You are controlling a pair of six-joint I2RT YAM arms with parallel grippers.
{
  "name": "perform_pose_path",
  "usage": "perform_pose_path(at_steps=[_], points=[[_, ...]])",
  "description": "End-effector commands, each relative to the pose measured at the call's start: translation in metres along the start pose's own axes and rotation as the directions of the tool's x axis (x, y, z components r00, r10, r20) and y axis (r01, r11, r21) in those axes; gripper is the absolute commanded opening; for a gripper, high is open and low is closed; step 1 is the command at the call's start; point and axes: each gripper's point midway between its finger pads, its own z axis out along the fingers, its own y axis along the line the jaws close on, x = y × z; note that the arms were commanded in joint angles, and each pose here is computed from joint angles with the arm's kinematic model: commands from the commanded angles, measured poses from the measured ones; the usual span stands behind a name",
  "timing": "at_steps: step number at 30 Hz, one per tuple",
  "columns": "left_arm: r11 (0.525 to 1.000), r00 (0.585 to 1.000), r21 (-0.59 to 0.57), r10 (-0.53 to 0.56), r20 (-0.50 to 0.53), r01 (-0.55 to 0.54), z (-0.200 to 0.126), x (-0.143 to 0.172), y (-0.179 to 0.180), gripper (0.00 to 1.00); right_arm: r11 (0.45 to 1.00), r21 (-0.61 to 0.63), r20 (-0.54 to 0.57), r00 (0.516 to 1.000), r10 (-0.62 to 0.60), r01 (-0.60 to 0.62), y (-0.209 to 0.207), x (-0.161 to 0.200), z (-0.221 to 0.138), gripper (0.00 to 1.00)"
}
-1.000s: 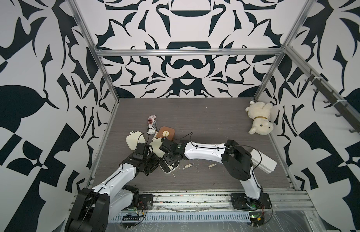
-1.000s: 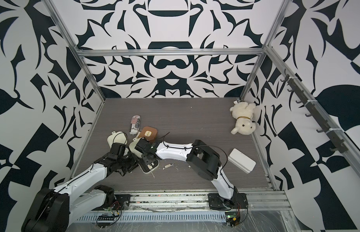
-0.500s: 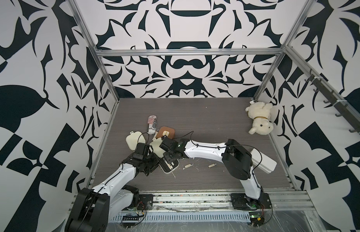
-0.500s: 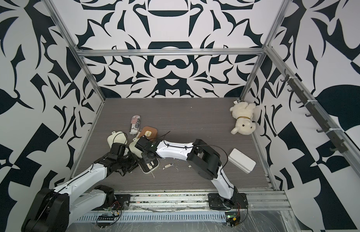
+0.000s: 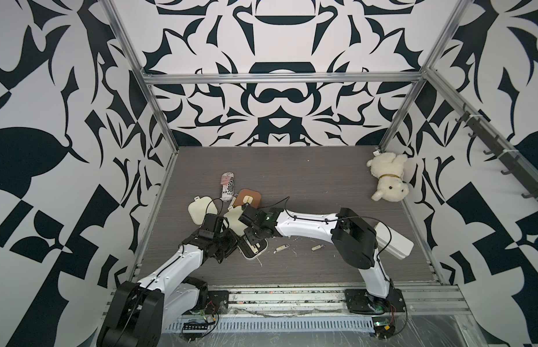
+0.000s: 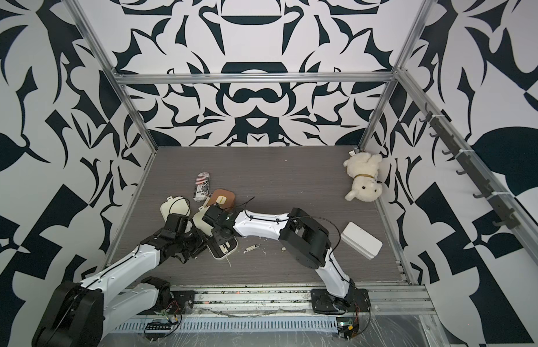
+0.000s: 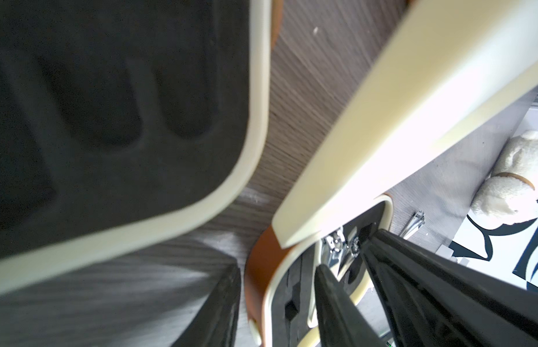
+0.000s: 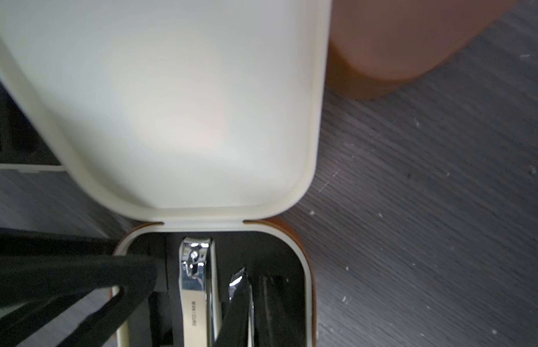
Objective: Organize nail clipper sets
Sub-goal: Place the nail clipper in the storage box, then pick up the nail clipper from the center of the board.
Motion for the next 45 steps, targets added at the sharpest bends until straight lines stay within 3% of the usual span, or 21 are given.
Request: perform_pose_path(at_steps=[1,12,20,26,31,34,45], points=[[1.0,1.0,-0.022,0.0,-0.001,0.0,-0.001,0.0,0.002,0.45,1.0,-0.021,0.014,1.0,0.016,-0.015,0.001,-0.003,-0.011,0.12],[1.0,1.0,-0.018,0.003,0.002,-0.003,-0.001,-0.001,0.0,0.45,0.999,-0.021,0.017,1.0,0.024,-0.024,0.001,-0.001,-0.012,0.11],[0.999,0.999,-0.017,0.044,0.03,-0.044,-0.019,-0.008,-0.016,0.5,1.0,0.009,0.113,0.993,0.027,-0.028,-0.007,-0.023,-0.058,0.21],[0.997,0.995,-0.004,0.08,0.066,-0.08,-0.04,-0.014,-0.032,0.59,0.987,0.11,0.147,0.984,0.099,-0.116,-0.058,0.0,-0.087,0.34],[0.996,0.993,0.005,0.09,0.072,-0.091,-0.043,-0.016,-0.038,0.63,0.94,0.19,0.101,0.958,0.269,-0.284,-0.129,0.049,-0.088,0.41],[0.996,0.994,0.002,0.092,0.068,-0.092,-0.039,-0.017,-0.037,0.63,0.908,0.177,0.061,0.925,0.375,-0.38,-0.157,0.073,-0.081,0.43],[0.997,0.996,-0.012,0.078,0.048,-0.078,-0.028,-0.015,-0.029,0.63,0.908,0.134,0.04,0.918,0.394,-0.396,-0.156,0.061,-0.068,0.44]])
